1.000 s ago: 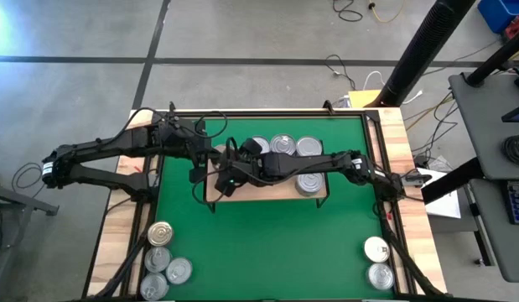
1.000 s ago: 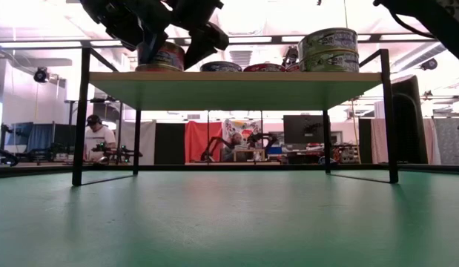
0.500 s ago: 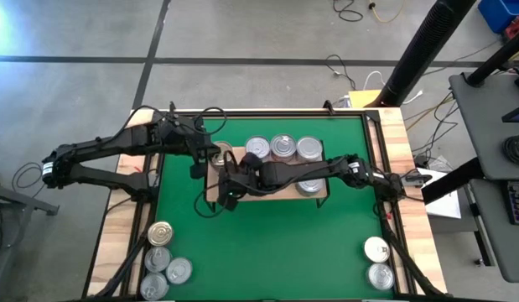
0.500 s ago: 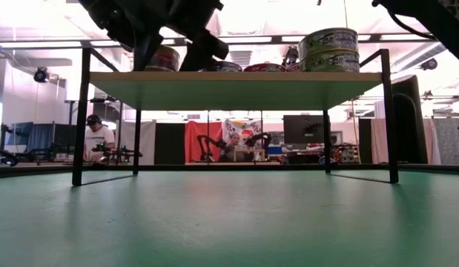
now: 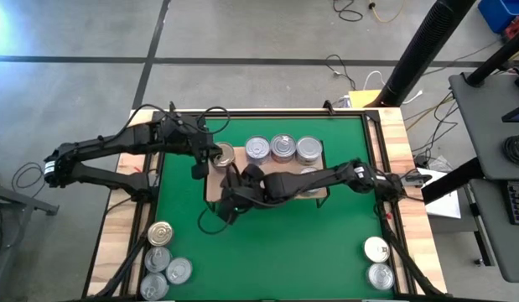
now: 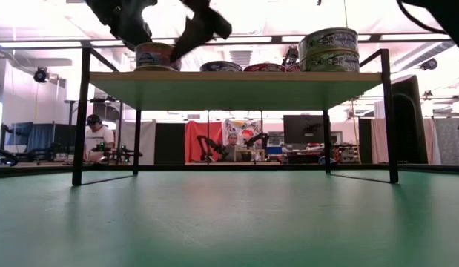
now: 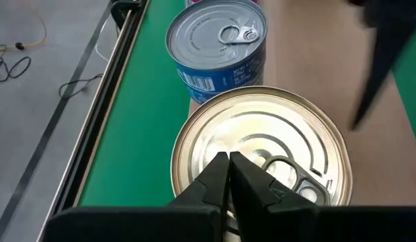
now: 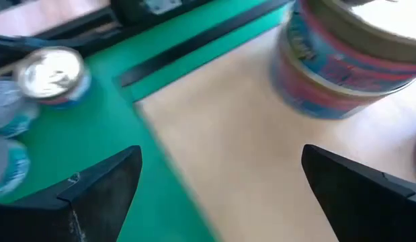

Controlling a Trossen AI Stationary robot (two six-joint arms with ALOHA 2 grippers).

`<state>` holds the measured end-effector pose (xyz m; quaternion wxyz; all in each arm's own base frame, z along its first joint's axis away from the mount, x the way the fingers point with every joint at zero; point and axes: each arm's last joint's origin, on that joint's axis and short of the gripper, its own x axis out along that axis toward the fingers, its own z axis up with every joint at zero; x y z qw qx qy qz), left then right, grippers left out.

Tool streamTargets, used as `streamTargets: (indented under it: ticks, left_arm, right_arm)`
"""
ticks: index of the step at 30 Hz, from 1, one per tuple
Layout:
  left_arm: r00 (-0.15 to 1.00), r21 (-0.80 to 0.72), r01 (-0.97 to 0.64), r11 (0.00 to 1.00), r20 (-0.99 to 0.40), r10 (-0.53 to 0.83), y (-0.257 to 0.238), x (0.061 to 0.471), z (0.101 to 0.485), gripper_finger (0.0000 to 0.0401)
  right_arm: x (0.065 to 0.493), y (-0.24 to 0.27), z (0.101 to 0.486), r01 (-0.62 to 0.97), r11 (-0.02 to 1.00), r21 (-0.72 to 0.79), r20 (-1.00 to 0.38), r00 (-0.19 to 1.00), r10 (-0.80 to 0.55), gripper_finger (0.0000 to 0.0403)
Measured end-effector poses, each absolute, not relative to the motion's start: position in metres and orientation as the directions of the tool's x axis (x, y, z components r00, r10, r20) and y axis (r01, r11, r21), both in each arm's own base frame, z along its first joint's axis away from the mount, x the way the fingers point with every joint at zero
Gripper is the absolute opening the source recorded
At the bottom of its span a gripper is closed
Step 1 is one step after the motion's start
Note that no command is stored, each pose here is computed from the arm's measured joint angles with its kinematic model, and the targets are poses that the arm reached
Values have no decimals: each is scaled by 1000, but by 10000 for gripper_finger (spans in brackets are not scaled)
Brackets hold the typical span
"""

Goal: Stack canned seafood by type on shelf
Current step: Stack the top left blue and pink tuna can on top of the blue and pink tuna can on the shelf, then put the right blue and pink tuna can on the shelf

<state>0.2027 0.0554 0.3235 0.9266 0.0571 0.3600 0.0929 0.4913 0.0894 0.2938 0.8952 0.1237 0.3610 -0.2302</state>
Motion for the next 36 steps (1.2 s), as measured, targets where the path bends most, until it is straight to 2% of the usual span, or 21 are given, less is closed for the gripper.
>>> streamTargets:
  ticks: [4,11,14,19,24,30,33,36]
  left_arm:
    - [754,149,-164,975,-618,221,55,203,339,0]
    - [857,97,-195,976,-466,218,47,192,403,0]
    - [906,40,-124,991,-402,130,32,178,430,0]
    - [958,-47,84,995,-270,-94,-7,150,452,0]
    - [939,-111,213,971,-252,-234,-41,132,443,0]
    - [823,-207,488,848,-213,-526,-100,129,414,0]
    - [792,-230,532,815,-205,-575,-130,131,398,0]
    - [764,-281,521,806,-267,-587,-152,132,382,0]
  right_arm:
    - [483,104,308,477,875,85,-686,664,-296,400]
    - [469,122,328,411,901,139,-672,707,-219,400]
    - [464,135,330,360,918,168,-688,709,-152,400]
    - [449,156,325,403,900,164,-744,650,-156,400]
    - [438,173,320,448,867,217,-787,606,-116,380]
    - [426,196,319,465,851,245,-801,591,-92,316]
    - [411,212,314,490,844,219,-840,534,-92,275]
    - [391,227,310,529,833,162,-892,439,-106,233]
